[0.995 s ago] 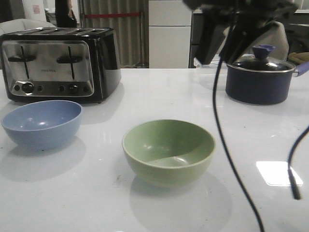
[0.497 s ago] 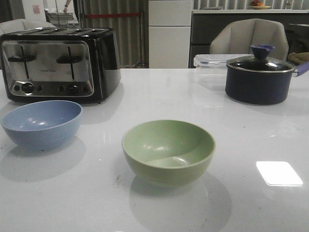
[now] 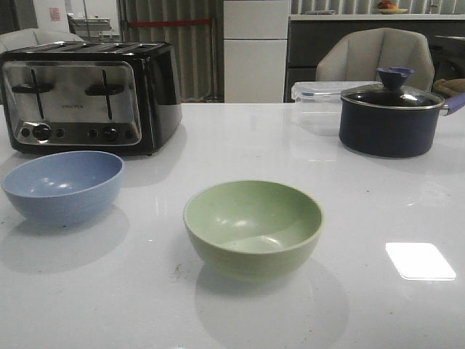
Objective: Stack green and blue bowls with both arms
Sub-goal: 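Lower the green bowl onto the table, open the right gripper, withdraw, then lower the left gripper into the light blue bowl and grasp its rim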
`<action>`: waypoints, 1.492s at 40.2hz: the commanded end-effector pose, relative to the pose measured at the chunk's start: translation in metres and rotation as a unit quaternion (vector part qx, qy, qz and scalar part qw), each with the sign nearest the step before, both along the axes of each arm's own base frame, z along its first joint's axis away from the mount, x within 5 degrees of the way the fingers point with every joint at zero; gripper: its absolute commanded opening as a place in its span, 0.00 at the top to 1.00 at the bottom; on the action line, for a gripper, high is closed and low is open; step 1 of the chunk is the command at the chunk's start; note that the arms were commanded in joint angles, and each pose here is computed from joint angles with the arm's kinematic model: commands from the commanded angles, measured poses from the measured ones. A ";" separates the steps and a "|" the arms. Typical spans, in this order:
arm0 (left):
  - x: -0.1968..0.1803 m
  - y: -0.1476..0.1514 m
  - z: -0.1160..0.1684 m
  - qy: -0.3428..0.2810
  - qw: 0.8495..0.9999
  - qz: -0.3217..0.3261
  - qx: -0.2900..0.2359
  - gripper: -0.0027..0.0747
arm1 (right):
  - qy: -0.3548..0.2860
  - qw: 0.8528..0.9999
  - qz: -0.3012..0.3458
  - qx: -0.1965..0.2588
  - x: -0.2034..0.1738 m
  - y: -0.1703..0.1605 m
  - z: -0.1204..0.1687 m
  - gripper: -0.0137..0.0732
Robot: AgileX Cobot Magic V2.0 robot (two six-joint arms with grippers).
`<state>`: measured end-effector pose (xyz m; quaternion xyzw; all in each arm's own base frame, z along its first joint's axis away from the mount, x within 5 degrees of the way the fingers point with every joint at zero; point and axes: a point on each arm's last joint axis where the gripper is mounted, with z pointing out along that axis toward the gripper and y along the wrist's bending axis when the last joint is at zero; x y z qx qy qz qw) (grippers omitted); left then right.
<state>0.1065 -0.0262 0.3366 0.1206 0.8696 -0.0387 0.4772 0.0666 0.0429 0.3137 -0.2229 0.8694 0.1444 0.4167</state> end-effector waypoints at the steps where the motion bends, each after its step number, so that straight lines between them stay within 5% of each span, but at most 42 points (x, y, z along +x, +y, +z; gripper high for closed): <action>1: 0.024 -0.007 0.014 0.007 1.000 -0.002 0.009 0.24 | -0.040 0.999 -0.001 0.021 0.002 0.001 0.012 0.39; 17: 0.148 -0.025 -0.022 0.175 0.982 0.037 0.051 0.24 | -0.037 0.999 0.000 0.021 0.002 0.001 0.012 0.39; 28: 0.242 -0.024 -0.074 0.277 0.958 0.078 0.013 0.24 | -0.037 0.999 0.000 0.021 0.002 0.001 0.012 0.39; 37: 0.281 -0.029 -0.116 0.322 0.943 0.081 0.017 0.25 | -0.037 0.999 0.000 0.021 0.002 0.001 0.012 0.39; 53: 0.286 -0.030 -0.120 0.322 0.943 0.078 0.019 0.84 | -0.037 0.999 0.000 0.020 0.002 0.001 0.012 0.39; 60: 0.283 -0.030 -0.115 0.326 0.942 0.078 0.020 0.84 | -0.037 0.999 0.000 0.020 0.002 0.001 0.012 0.39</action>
